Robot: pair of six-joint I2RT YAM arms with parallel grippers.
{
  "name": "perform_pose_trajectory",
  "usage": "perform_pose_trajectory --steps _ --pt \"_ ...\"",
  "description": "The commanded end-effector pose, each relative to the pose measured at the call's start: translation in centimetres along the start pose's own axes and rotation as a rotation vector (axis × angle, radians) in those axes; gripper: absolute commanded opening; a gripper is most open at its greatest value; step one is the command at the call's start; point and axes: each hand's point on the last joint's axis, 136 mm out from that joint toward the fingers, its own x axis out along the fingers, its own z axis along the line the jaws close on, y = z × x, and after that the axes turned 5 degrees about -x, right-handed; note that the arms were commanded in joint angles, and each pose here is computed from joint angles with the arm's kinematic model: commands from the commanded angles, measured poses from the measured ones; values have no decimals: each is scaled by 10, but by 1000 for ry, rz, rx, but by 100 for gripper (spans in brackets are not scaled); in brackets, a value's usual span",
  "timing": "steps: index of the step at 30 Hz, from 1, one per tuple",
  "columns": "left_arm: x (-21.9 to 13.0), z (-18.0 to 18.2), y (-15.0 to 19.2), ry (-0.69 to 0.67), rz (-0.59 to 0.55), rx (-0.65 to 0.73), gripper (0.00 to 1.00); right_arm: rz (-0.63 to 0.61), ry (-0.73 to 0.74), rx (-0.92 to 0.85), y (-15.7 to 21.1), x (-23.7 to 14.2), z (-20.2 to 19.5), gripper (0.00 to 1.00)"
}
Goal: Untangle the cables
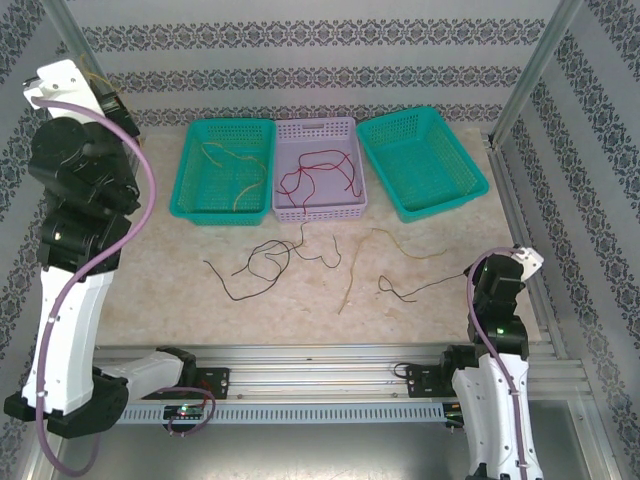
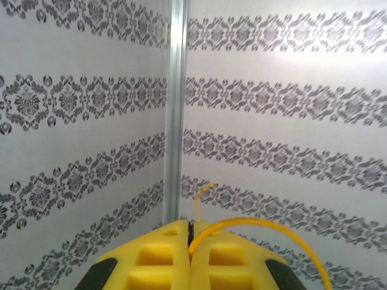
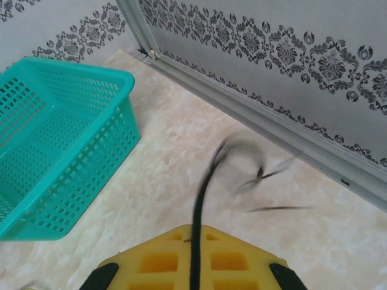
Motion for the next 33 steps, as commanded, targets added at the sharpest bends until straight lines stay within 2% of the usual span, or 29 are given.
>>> perform_pose_trajectory --steps 1,5,7,12,16,22,27,33 --pt "2 -21 11 74 26 2 0 -31 -83 0 -10 -5 16 0" --pt "18 -53 44 153 111 17 0 -55 -167 -27 -22 -16 36 0" --pt "26 -72 52 203 115 26 0 -49 -211 -46 -25 -20 47 0" --pt "46 -103 51 263 90 41 0 -66 -314 -74 -46 -38 72 0" --pt "65 -116 51 255 73 70 0 -105 -389 -100 -75 -58 93 0" --pt "94 -125 86 219 111 112 0 -96 -560 -146 -120 -89 144 0" --pt "125 -115 131 169 190 119 0 -180 -631 -196 -169 -116 179 0" --pt "156 -109 176 152 287 99 0 -237 -701 -239 -228 -129 226 0"
